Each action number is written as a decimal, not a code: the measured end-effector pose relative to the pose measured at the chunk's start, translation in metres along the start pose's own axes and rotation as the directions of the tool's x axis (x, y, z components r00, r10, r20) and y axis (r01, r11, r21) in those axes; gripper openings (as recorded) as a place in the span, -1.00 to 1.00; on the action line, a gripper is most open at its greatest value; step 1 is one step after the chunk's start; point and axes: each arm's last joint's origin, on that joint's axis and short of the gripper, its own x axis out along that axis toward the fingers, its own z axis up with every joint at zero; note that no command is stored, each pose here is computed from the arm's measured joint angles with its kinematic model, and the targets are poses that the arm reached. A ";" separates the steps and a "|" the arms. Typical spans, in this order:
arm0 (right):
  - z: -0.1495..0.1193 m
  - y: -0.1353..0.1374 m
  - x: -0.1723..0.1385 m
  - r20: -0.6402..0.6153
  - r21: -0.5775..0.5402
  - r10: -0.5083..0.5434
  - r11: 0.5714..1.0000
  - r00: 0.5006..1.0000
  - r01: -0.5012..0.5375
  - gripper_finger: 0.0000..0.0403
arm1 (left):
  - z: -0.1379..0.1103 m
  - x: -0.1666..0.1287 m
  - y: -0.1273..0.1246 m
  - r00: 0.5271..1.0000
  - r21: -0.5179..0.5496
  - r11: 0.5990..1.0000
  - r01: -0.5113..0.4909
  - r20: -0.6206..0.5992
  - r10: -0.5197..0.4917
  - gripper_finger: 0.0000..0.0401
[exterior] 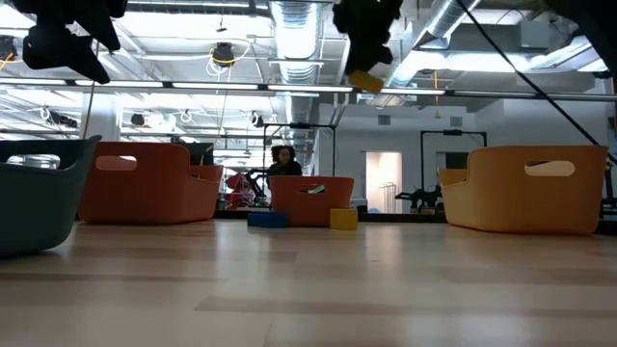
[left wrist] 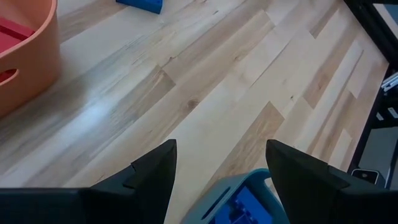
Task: Sort blocks
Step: Put the yellow block into the yellow bin
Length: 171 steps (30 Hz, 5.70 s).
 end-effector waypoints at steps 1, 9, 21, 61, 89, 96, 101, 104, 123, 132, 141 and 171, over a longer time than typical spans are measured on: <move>-0.003 -0.003 0.004 -0.033 0.000 -0.019 1.000 0.999 0.019 -0.45 | 0.000 0.000 0.000 1.000 -0.001 1.000 0.000 0.000 0.000 0.20; -0.044 -0.055 0.018 -0.202 0.079 -0.120 0.987 0.972 0.138 -0.45 | 0.000 0.000 0.000 1.000 0.006 1.000 0.001 0.001 -0.001 0.20; -0.159 -0.041 -0.005 -0.005 0.250 -0.156 0.956 0.988 0.152 -0.45 | 0.000 0.000 0.000 1.000 -0.013 1.000 0.001 0.002 -0.001 0.20; -0.173 0.000 0.025 0.175 0.335 -0.090 0.942 0.980 0.027 0.21 | 0.000 0.000 -0.004 0.998 -0.045 0.998 0.049 -0.037 -0.051 0.20; -0.121 0.081 0.175 -0.185 0.385 0.050 0.923 0.981 0.026 0.26 | -0.003 0.000 -0.006 0.985 -0.043 0.995 0.094 -0.139 -0.099 0.20; -0.124 0.080 0.181 -0.244 0.410 0.060 0.911 0.968 0.047 0.36 | -0.003 0.000 -0.006 0.982 -0.029 0.994 0.102 -0.157 -0.105 0.20; -0.119 0.076 0.182 -0.179 0.420 -0.047 0.899 0.983 0.120 0.37 | -0.003 0.000 -0.006 0.982 -0.004 0.994 0.106 -0.156 -0.105 0.20; -0.116 0.080 0.182 -0.124 0.419 -0.135 0.891 0.983 0.175 0.37 | -0.003 0.000 -0.006 0.982 0.000 0.994 0.106 -0.157 -0.105 0.20; -0.134 0.110 0.233 -0.020 0.377 -0.203 0.905 0.979 0.196 0.37 | -0.005 -0.001 -0.007 0.971 -0.024 0.992 0.122 -0.204 -0.125 0.20; -0.135 0.113 0.240 -0.005 0.383 -0.207 0.903 0.978 0.193 0.24 | -0.006 -0.001 -0.007 0.963 -0.046 0.991 0.129 -0.235 -0.136 0.20; -0.133 0.115 0.238 0.001 0.385 -0.173 0.909 0.985 0.159 -0.24 | -0.006 -0.001 -0.007 0.963 -0.032 0.991 0.131 -0.235 -0.135 0.20; -0.162 0.038 0.066 -0.366 0.260 -0.318 0.868 0.875 0.424 -0.30 | -0.005 -0.001 -0.007 0.965 -0.005 0.991 0.134 -0.227 -0.132 0.20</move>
